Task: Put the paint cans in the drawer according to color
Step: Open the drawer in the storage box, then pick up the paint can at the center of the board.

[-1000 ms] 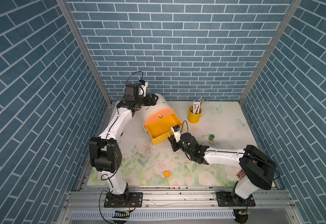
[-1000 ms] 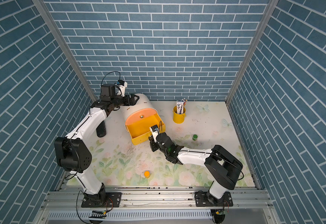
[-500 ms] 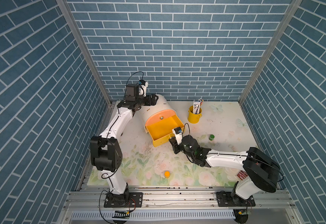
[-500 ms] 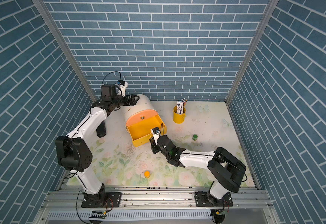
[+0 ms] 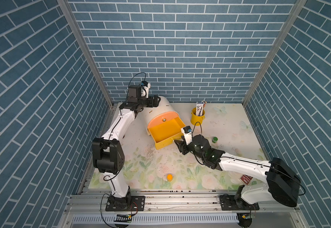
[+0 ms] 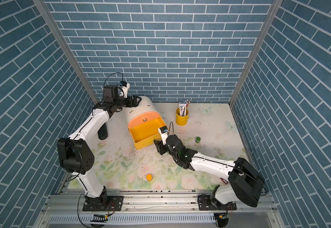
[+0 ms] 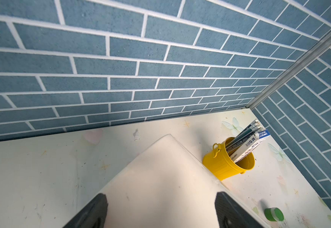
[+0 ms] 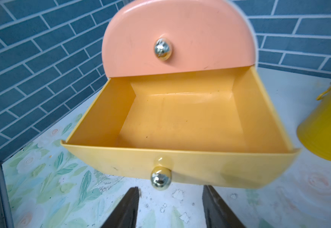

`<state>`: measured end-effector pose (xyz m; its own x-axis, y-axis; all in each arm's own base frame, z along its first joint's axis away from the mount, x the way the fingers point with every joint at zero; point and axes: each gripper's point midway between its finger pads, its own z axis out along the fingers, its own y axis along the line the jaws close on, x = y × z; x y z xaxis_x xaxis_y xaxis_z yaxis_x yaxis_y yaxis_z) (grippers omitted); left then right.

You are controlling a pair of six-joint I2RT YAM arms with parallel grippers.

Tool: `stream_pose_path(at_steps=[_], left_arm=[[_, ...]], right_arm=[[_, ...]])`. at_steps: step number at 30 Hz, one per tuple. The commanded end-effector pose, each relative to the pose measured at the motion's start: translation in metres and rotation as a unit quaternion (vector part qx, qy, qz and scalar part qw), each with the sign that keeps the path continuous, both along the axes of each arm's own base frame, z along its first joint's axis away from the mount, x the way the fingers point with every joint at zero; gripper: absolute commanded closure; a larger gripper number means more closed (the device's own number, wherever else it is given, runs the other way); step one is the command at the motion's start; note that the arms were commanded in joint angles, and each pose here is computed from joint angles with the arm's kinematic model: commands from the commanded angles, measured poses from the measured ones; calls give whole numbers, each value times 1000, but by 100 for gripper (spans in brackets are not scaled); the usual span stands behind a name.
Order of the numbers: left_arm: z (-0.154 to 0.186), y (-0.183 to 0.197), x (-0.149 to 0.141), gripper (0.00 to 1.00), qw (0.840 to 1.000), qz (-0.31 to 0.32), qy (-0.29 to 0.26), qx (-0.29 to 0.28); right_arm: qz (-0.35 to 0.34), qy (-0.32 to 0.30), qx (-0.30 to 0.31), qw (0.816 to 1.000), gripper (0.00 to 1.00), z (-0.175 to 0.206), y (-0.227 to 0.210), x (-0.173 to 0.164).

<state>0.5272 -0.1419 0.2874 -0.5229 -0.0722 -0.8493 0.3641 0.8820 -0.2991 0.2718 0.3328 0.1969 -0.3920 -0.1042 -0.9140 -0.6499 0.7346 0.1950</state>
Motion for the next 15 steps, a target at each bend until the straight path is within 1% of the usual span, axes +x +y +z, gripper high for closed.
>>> stream_pose_path(at_steps=[1, 5, 10, 13, 15], left_arm=[[8, 3, -7, 10, 1000, 6, 5, 11], [16, 9, -17, 9, 1000, 18, 5, 14], [25, 15, -38, 9, 1000, 27, 4, 15], [28, 19, -54, 9, 999, 32, 4, 16], [31, 22, -65, 9, 999, 35, 3, 13]], right_arm=[[-17, 0, -1, 1000, 44, 27, -23, 11], [-64, 1, -13, 998, 44, 40, -56, 33], [-125, 15, 1, 992, 46, 47, -96, 65], [-153, 38, 10, 987, 48, 40, -112, 84], [-160, 63, 14, 985, 50, 29, -114, 95]])
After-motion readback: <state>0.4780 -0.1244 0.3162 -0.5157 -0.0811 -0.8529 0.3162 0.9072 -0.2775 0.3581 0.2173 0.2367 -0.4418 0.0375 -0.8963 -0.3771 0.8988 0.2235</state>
